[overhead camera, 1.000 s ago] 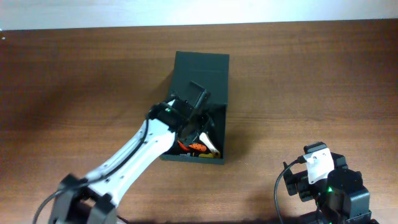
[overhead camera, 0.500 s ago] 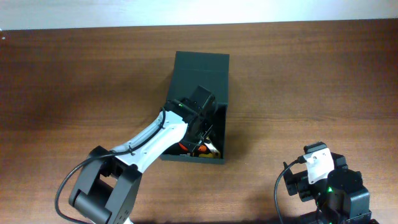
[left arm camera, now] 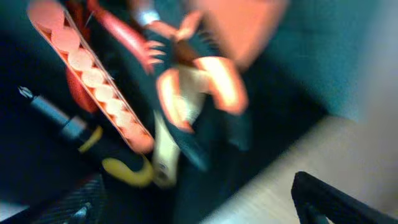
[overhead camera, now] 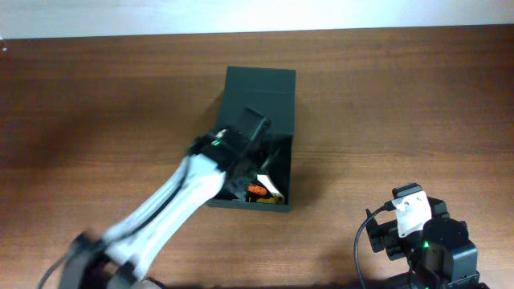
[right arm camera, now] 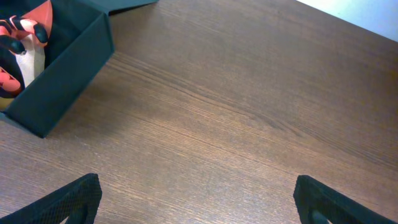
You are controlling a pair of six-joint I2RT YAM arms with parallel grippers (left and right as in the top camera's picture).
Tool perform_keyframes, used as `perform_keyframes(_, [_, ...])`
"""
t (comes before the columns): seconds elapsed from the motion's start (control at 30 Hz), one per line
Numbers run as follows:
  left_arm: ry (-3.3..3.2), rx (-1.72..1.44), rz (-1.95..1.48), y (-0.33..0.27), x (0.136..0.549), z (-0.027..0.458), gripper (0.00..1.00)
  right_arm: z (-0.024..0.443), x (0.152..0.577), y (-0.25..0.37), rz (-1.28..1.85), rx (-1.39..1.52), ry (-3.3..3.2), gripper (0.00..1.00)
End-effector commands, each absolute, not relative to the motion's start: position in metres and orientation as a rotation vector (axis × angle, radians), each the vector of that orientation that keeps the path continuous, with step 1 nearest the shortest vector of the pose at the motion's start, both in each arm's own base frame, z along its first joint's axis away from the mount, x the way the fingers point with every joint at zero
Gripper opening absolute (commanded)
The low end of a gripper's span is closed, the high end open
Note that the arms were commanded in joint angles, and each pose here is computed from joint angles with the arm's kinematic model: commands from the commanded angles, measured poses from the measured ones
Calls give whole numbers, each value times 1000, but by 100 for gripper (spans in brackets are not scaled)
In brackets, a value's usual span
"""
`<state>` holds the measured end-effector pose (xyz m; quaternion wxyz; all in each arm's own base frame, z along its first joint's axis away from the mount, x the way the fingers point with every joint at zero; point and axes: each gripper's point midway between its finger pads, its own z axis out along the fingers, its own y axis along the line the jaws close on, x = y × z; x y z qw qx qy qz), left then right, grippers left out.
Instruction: Pack container
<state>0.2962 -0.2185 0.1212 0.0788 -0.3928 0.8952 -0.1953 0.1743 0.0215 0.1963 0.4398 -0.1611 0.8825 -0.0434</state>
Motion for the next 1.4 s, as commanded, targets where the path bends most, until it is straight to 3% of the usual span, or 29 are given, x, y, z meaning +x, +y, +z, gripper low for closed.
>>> perform_keyframes(0.0, [2510, -981, -624, -198, 303, 179, 99, 197, 175, 17, -130, -383, 2188, 99])
perform_keyframes(0.27, [2142, -500, -400, -125, 296, 292, 99, 197, 175, 17, -130, -383, 2188, 99])
perform_keyframes(0.53, [1929, -440, -381, -83, 263, 354, 99, 197, 175, 17, -130, -383, 2188, 99])
perform_keyframes(1.0, [1944, 79, -120, -81, 246, 360, 99, 197, 175, 17, -130, -383, 2188, 99])
perform_keyframes(1.23, [1958, 91, -110, -81, 245, 357, 99, 199, 176, 18, -126, -380, 2176, 99])
perform_keyframes(1.37, [1961, 92, -109, -81, 245, 356, 99, 218, 184, 48, 142, -295, 2098, 99])
